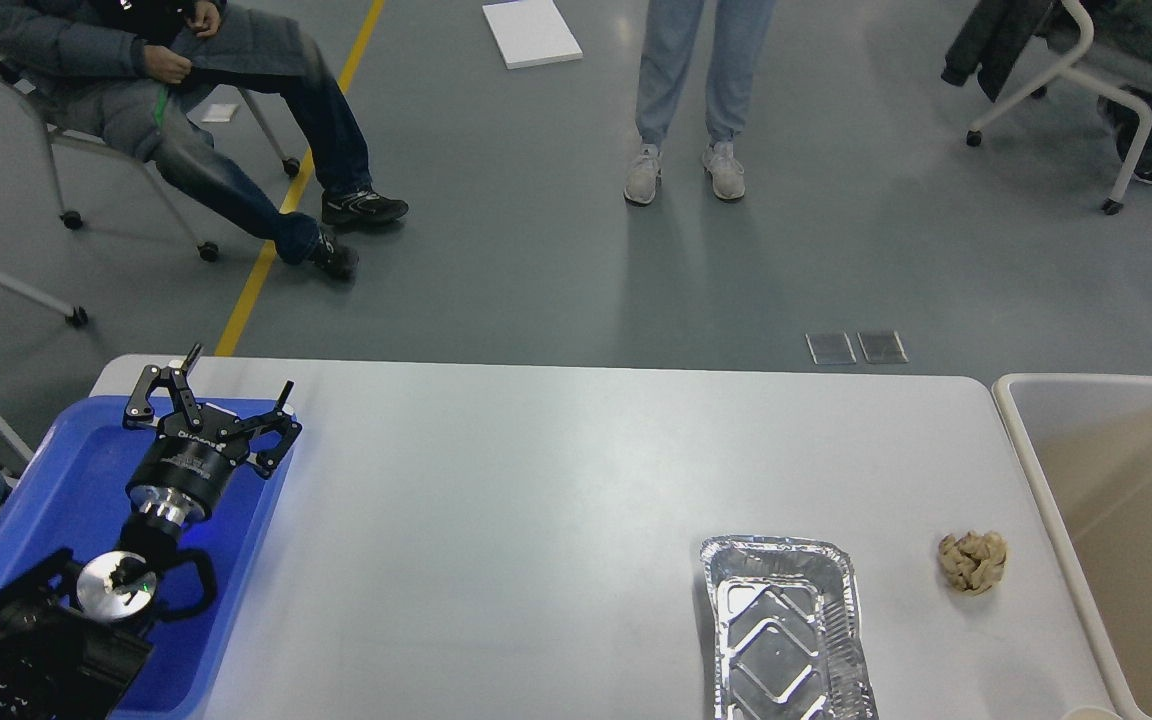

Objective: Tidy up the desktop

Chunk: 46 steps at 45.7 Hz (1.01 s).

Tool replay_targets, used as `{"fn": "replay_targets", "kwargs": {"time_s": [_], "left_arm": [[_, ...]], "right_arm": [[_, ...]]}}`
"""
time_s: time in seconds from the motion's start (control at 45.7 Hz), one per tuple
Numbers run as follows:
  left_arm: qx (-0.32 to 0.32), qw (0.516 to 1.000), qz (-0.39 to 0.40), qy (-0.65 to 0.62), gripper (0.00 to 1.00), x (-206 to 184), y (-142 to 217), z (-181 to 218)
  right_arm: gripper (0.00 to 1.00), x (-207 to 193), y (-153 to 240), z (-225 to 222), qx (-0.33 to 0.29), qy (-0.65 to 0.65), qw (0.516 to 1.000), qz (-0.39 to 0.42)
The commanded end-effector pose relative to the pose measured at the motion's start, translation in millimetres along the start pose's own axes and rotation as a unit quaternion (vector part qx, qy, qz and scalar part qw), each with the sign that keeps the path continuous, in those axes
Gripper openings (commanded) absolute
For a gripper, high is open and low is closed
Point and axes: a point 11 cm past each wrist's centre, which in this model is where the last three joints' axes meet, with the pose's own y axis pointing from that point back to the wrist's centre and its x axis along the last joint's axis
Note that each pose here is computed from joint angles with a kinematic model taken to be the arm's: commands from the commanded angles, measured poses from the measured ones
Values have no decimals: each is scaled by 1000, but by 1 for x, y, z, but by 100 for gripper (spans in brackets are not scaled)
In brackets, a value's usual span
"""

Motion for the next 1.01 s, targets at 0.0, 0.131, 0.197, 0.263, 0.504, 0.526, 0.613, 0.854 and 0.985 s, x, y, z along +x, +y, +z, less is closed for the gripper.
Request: {"fn": "replay_targets", "kwargs": {"time_s": [0.0,0.131,0.197,0.263,0.504,0.526,0.613,0.854,0.985], "left_arm": [[-1,1000,0,0,100,0,0,0],[1,1000,0,-1,100,0,0,0],[1,1000,0,-1,100,0,0,0],[1,1000,0,-1,100,0,0,0],[1,1000,0,-1,100,0,0,0],[1,1000,0,0,100,0,0,0],[1,1000,0,-1,100,0,0,0],[2,1000,0,-1,100,0,0,-1],[2,1000,0,-1,100,0,0,-1]], "right_arm": [[99,25,32,-8,-123,196,969,-81],[99,23,42,-14,-159,259,943,-134],[99,20,48,-18,-173,277,931,-164],[99,18,56,-22,-190,297,916,-193],[99,10,61,-57,-197,360,878,-248],[100,8,59,-62,-190,367,876,-249],[100,-5,54,-80,-168,395,864,-262],[99,-51,45,-97,-139,468,811,-322],[99,-77,47,-87,-141,499,774,-362]]}}
